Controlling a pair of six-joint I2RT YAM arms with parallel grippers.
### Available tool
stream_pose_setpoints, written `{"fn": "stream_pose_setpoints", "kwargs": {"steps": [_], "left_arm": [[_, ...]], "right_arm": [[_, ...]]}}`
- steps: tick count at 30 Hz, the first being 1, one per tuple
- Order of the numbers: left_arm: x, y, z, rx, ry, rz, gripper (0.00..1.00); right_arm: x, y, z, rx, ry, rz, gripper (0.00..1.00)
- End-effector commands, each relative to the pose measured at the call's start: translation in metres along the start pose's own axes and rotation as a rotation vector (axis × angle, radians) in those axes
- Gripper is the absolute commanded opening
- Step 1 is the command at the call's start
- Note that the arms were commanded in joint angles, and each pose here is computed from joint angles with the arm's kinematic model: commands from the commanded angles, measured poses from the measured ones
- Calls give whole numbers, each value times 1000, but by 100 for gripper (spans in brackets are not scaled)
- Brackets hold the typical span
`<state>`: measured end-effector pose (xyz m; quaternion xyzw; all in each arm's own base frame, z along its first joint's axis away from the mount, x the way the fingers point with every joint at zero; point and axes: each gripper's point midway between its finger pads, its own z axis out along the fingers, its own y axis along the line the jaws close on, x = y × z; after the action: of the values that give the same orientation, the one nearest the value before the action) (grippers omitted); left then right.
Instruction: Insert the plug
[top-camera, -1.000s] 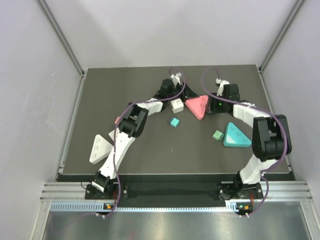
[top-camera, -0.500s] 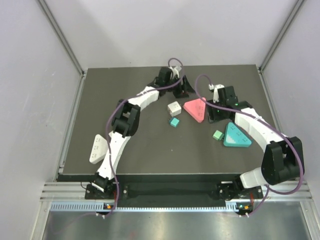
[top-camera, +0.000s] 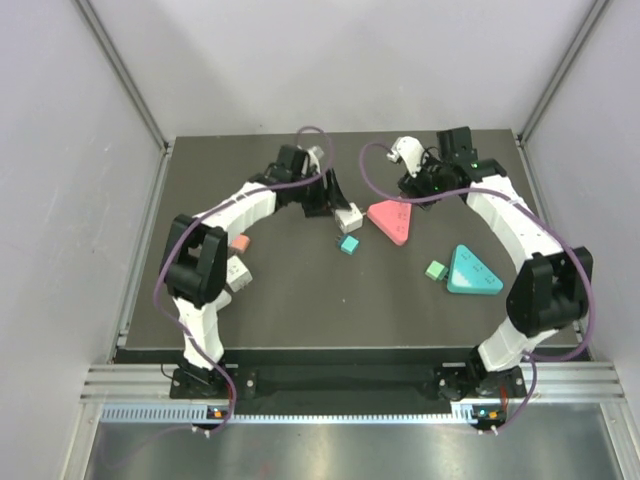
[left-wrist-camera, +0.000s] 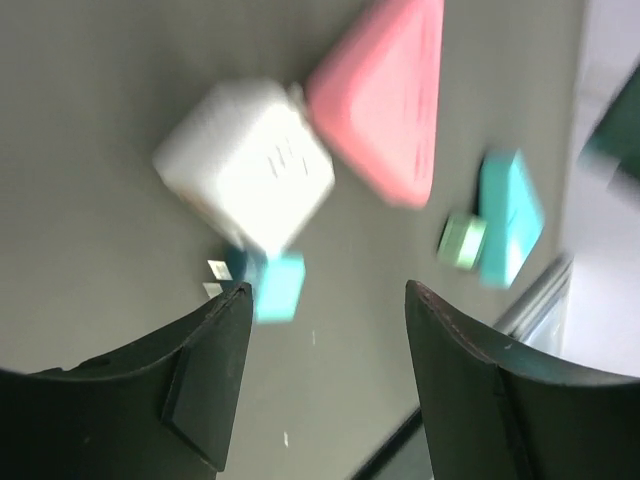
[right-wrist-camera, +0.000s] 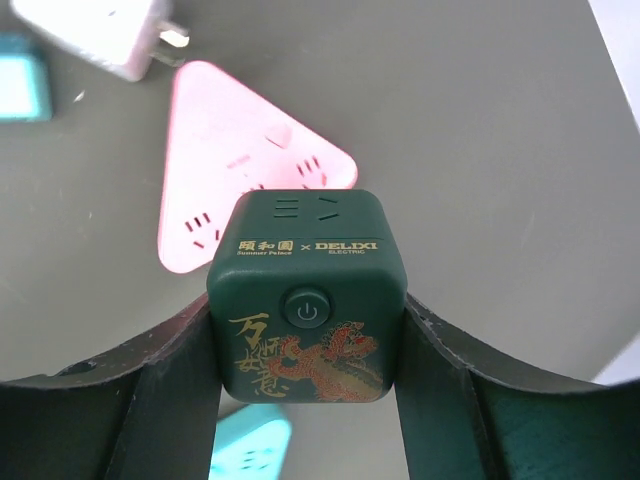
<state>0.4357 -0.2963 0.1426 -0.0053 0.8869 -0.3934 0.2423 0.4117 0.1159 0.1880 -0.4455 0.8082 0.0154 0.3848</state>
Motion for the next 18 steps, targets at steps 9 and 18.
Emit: {"fn": "stream_pose_setpoints", "kwargs": {"steps": [9, 18], "left_arm": [[84, 2, -49, -135, 111, 227, 69], [96, -20, -93, -87, 117, 286, 77]], "right_arm": [[1, -9, 29, -300, -42, -405, 0], [7, -3, 46, -432, -105, -491, 0]]}}
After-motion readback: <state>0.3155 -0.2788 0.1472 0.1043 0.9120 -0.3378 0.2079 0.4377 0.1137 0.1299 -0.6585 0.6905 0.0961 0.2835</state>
